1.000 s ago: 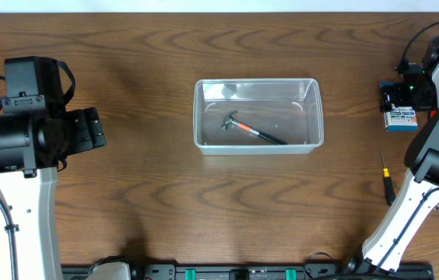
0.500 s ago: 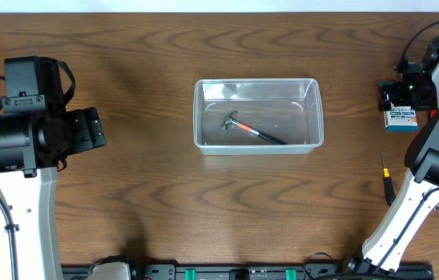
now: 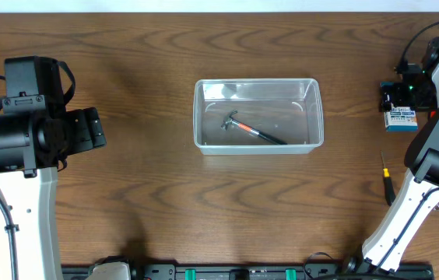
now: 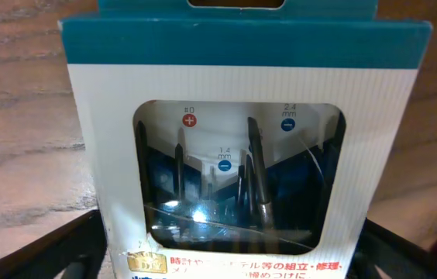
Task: Pack container
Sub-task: 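Lower the right gripper onto the blue-white screwdriver box and close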
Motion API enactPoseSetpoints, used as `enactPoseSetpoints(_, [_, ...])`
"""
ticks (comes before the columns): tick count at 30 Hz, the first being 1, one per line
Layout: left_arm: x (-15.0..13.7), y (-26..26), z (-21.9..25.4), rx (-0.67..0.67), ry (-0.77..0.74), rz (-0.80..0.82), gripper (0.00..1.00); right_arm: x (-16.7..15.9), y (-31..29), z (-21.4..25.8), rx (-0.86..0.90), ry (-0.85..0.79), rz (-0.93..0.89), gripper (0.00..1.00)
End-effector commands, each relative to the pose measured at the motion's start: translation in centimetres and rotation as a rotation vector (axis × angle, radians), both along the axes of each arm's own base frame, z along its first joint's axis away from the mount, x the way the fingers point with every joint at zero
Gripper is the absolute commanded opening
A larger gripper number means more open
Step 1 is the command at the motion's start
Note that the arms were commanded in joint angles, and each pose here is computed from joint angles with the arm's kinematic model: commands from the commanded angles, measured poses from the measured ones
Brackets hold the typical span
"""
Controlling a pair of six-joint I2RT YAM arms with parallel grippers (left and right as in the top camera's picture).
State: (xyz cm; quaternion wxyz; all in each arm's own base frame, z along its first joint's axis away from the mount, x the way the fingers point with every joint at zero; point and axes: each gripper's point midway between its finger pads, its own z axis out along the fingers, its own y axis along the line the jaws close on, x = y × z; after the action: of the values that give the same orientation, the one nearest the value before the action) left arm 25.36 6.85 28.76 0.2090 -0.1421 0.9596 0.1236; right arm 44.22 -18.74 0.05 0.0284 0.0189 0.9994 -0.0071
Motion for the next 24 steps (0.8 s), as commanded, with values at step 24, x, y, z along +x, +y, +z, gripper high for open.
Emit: enactPoseSetpoints(24, [-0.05,0.27,0.15,0.004,-0.004,0.017,0.98,-0.05,0.02,-0.13,0.001,0.009,-0.028,0.73])
